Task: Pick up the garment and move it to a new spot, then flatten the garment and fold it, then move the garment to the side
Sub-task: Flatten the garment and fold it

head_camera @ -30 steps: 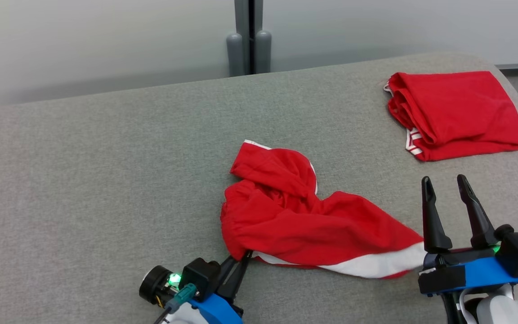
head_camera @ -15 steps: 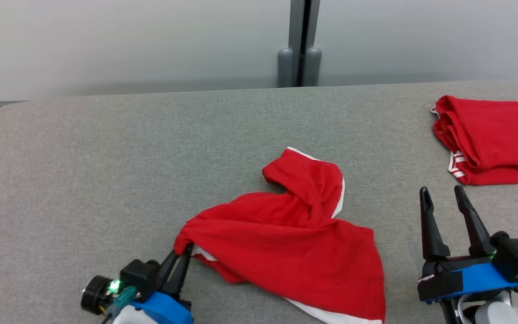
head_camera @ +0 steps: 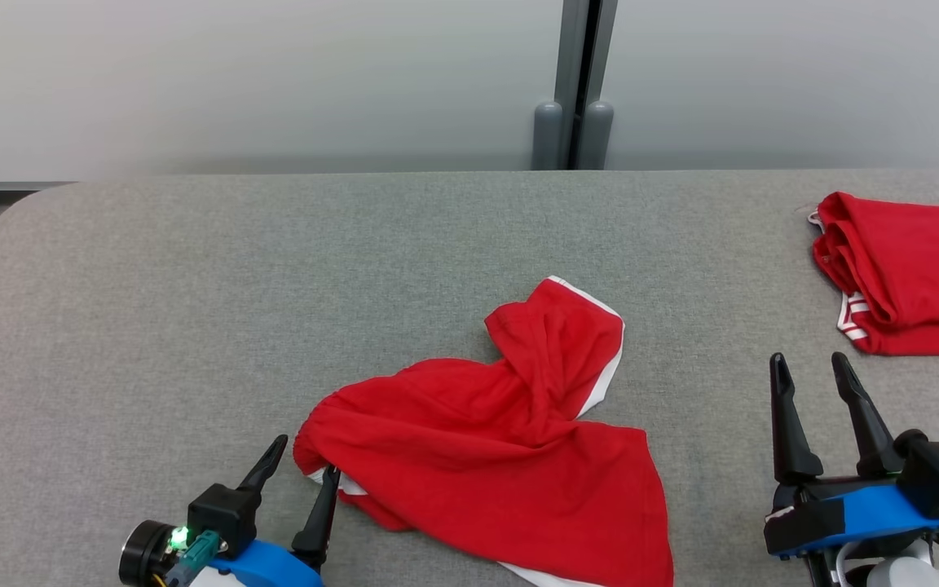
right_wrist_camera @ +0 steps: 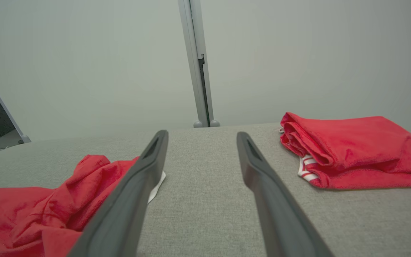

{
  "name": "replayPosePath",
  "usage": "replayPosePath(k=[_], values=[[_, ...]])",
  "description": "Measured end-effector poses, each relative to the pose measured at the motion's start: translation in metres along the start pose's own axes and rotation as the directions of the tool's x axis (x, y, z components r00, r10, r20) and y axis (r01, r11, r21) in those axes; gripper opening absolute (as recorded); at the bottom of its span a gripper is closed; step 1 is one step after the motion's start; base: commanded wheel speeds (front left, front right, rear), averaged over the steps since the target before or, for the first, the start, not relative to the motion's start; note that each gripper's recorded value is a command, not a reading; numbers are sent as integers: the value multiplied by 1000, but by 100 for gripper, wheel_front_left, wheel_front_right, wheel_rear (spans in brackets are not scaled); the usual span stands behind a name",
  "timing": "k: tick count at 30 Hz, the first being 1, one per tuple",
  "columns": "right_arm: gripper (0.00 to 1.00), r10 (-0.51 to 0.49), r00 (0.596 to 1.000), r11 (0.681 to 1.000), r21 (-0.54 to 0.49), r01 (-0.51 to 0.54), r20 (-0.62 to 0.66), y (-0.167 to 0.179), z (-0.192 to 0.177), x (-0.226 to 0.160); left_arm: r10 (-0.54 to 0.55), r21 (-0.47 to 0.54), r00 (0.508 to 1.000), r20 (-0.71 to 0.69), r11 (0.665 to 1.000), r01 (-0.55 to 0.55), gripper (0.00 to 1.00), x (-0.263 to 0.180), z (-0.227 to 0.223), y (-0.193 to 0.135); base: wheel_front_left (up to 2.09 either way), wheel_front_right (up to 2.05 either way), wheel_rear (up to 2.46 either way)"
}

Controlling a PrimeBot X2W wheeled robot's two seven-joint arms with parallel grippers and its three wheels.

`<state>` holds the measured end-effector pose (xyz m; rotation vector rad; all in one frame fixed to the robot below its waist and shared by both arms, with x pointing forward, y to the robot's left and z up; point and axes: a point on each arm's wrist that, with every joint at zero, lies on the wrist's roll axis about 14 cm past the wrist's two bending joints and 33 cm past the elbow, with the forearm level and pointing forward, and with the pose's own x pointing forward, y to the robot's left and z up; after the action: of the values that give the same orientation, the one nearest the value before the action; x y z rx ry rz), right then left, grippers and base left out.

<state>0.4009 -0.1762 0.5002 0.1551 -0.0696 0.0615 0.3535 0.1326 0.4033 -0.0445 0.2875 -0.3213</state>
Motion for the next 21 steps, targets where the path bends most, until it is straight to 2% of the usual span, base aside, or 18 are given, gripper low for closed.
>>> replayPosePath(k=[5,8,21], values=[[100,3,1000,1000,1,-3,1,1,1,-2,26,-9,1000,4,1000,-26,100,-8,-1,4,0,0,0],[100,10,1000,1000,1,-10,8,4,3,-2,88,-35,996,34,996,-87,100,-18,4,16,0,0,0],[100,11,1000,1000,-4,-11,9,4,5,-9,215,-62,933,289,977,-206,100,-25,83,42,0,0,0]])
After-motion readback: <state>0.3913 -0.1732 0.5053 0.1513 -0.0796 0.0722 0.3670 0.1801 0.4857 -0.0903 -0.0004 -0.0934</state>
